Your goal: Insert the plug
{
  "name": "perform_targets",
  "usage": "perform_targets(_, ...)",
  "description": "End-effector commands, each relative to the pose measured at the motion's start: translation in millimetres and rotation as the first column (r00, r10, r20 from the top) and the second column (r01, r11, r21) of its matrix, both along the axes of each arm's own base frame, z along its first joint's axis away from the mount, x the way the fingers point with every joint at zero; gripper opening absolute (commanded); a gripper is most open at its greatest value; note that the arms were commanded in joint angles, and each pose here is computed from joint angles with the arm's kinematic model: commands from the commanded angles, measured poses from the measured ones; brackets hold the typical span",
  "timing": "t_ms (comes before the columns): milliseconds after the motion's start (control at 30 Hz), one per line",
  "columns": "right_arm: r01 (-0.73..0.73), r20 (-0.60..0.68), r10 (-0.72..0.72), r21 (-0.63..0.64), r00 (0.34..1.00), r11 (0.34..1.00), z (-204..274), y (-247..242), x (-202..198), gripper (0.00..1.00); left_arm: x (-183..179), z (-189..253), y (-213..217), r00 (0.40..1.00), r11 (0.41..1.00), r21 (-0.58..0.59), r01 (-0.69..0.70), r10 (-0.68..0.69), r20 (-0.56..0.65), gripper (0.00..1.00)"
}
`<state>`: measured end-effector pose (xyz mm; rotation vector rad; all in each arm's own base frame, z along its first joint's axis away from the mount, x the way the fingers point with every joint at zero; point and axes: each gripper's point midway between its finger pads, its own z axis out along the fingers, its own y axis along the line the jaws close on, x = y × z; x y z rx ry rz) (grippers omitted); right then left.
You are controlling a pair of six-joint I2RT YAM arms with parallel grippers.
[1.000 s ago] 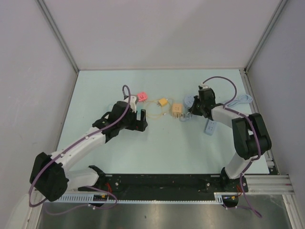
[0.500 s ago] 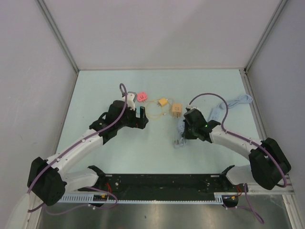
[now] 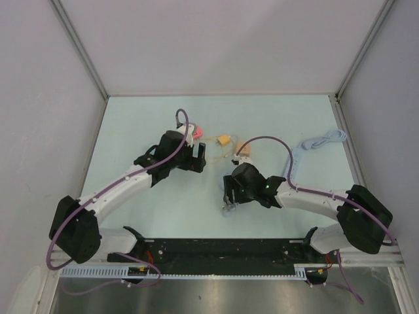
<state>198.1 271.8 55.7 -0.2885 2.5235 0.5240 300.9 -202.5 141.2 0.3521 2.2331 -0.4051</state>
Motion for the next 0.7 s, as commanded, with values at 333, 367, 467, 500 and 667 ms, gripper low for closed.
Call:
perform_targets(333, 0.131, 0.239, -0.128, 0.004, 0.962, 0.991, 83.1, -78.8, 39.6, 1.0, 113.6, -18.2, 16.0, 0.974, 0.895, 0.392, 0.212, -0.224, -0.017, 0.98)
perform_targets(367, 0.14, 0.241, -0.135, -0.004, 0.961, 0.99, 83.9, -85.2, 40.4, 1.0, 115.9, -24.6, 19.4, 0.968, 0.879, 0.413, 0.239, -0.247, -0.036, 0.97)
perform_targets(467, 0.163, 0.252, -0.159, 0.002, 0.955, 0.987, 89.7, -98.3, 45.8, 1.0, 120.9, -43.8, 26.7, 0.953, 0.854, 0.426, 0.3, -0.289, -0.092, 0.96)
perform_targets(500, 0.159, 0.25, -0.156, 0.005, 0.956, 0.987, 90.1, -99.3, 45.9, 1.0, 123.7, -43.4, 26.6, 0.949, 0.851, 0.421, 0.314, -0.301, -0.097, 0.96)
perform_targets(667, 0.169, 0.255, -0.167, 0.014, 0.952, 0.986, 92.5, -106.1, 50.6, 1.0, 133.1, -67.3, 39.5, 0.928, 0.797, 0.476, 0.37, -0.346, -0.142, 0.93)
